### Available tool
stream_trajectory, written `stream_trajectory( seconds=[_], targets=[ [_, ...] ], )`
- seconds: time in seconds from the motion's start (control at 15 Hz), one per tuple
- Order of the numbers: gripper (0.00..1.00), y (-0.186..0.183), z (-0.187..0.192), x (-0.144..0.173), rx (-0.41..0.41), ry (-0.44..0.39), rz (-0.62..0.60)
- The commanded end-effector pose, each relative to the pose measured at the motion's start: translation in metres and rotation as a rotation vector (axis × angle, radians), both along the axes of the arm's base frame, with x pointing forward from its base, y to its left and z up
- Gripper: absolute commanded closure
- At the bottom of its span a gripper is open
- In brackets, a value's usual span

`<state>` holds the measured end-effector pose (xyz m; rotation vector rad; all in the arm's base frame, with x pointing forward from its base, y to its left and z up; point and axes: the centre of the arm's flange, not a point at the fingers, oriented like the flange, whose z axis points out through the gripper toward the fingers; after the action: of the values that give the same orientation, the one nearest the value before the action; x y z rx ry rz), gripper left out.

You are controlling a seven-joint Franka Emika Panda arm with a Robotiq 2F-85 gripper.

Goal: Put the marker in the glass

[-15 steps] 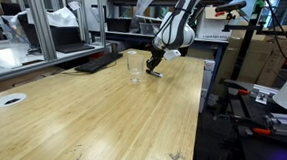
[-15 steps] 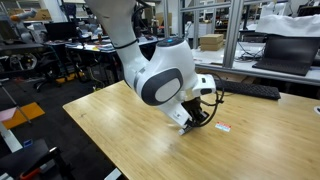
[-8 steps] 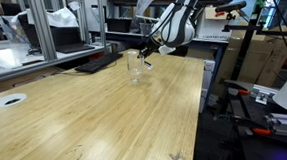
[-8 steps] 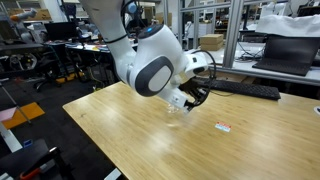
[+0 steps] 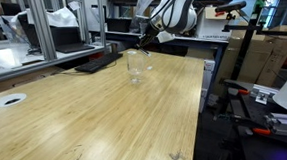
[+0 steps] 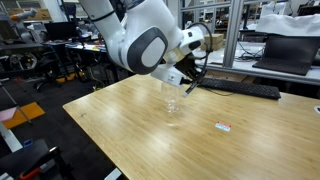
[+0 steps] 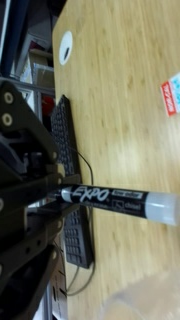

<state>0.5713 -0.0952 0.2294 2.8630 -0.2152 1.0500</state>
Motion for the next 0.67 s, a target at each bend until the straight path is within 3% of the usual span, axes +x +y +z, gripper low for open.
stream_trajectory(
  seconds=[0.0, 0.2, 0.6],
  targets=[
    [0.95, 0.023, -0.008, -0.016, 0.1, 0.109, 0.132],
    [0.95, 0.043, 0.0, -0.018, 0.13, 0.164, 0.166],
    [0.95, 0.018, 0.021, -0.017, 0.136, 0.228, 0.109]
  ],
)
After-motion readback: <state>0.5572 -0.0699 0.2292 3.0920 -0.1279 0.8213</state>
